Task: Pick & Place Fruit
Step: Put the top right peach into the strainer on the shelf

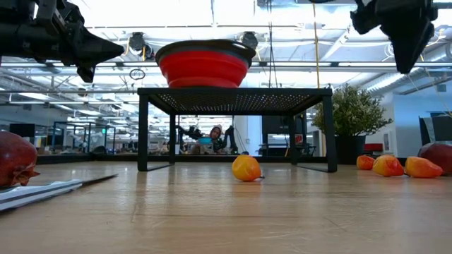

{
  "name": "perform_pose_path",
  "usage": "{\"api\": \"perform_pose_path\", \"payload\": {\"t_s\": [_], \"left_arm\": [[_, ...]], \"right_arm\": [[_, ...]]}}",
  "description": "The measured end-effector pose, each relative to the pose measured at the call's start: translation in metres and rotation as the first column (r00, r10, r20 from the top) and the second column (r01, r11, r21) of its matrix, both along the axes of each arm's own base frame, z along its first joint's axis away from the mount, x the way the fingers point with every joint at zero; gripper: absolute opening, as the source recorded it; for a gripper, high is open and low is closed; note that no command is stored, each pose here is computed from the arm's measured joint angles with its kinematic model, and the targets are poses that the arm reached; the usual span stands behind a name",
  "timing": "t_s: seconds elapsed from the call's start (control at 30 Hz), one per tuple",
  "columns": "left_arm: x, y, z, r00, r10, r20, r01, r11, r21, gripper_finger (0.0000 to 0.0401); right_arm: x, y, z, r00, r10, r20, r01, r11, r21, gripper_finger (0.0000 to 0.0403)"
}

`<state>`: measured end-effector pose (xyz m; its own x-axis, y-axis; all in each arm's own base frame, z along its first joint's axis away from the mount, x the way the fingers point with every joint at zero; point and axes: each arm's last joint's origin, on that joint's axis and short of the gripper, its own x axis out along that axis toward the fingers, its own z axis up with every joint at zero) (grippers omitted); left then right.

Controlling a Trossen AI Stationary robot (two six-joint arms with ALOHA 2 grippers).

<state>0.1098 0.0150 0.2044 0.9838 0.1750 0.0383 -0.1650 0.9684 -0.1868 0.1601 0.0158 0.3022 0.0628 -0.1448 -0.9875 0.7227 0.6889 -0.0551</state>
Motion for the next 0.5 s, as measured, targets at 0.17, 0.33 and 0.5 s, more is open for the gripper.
{"api": "perform_pose_path", "payload": {"t_s": [0.17,0.33,0.5], "left_arm": [[0.000,0.000,0.000,1.000,0.000,0.003,0.000,1.000,-0.017,0.0019],[0.000,0.000,0.000,1.000,-0.001,0.008,0.002,0.999,-0.043,0.0019],[0.000,0.000,0.000,1.000,-0.002,0.012,0.003,0.998,-0.063,0.0019]], "right_arm": [[-0.002,0.000,-0.015,0.998,0.023,0.052,-0.023,1.000,0.002,0.0203],[-0.013,-0.003,-0.036,0.999,0.042,0.030,-0.041,0.999,-0.032,0.0242],[-0.022,-0.010,-0.059,1.000,0.016,0.026,-0.014,0.998,-0.064,0.0253]]}}
